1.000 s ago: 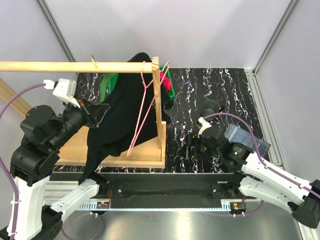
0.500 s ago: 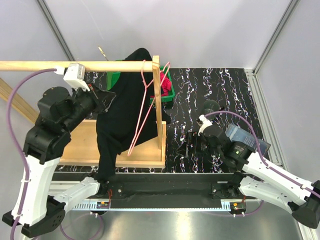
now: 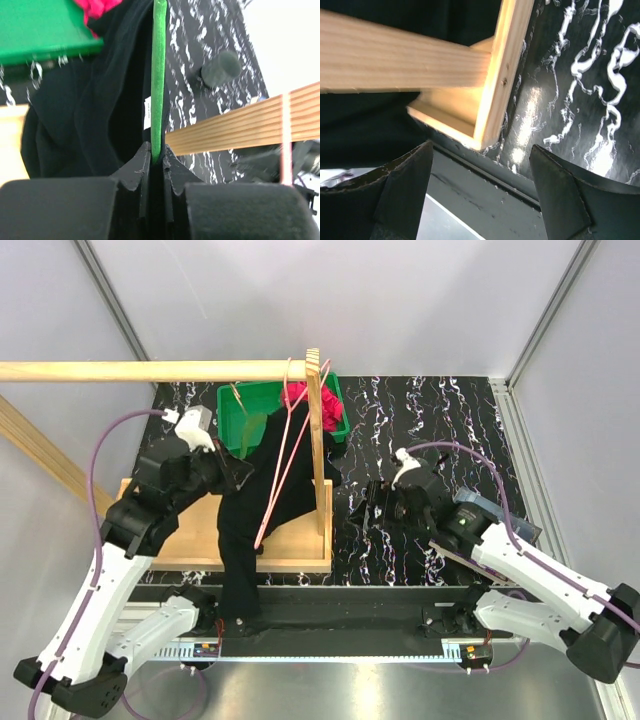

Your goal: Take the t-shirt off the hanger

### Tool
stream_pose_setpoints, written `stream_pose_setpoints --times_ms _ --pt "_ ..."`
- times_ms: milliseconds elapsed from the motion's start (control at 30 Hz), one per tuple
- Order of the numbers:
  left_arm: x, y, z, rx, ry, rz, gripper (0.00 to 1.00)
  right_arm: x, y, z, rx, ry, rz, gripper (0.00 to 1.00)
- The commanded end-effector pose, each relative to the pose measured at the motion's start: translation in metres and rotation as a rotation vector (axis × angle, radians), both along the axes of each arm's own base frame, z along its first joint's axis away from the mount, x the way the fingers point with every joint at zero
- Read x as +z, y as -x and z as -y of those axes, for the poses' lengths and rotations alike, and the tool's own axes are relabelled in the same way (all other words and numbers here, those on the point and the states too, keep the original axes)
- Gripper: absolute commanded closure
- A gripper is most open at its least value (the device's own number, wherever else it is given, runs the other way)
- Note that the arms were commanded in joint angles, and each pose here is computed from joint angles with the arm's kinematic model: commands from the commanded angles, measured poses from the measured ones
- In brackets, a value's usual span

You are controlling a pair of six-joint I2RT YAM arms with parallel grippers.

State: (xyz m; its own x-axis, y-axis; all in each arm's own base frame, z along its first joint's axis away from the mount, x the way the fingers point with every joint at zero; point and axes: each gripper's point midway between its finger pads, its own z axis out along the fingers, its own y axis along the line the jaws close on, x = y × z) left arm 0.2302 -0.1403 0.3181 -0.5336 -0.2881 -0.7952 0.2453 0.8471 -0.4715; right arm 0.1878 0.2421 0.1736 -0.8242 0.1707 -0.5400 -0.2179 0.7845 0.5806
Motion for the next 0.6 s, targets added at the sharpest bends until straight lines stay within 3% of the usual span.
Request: stream_pose_setpoints --times_ms 0,333,567 --pt "0.037 0.001 0.013 -0.052 0.124 0.138 1.00 0.047 -0.029 -0.007 0.016 -0.109 0.085 0.14" --pt "-0.013 0.012 0.065 -0.360 0.153 -0.045 1.00 0.101 -0.071 -0.005 0.047 -0.244 0.212 0.16" --pt "-0.031 0.016 0.084 -0.493 0.168 -0.125 1.00 0.101 -0.094 -0.014 0.073 -0.261 0.234 0.22"
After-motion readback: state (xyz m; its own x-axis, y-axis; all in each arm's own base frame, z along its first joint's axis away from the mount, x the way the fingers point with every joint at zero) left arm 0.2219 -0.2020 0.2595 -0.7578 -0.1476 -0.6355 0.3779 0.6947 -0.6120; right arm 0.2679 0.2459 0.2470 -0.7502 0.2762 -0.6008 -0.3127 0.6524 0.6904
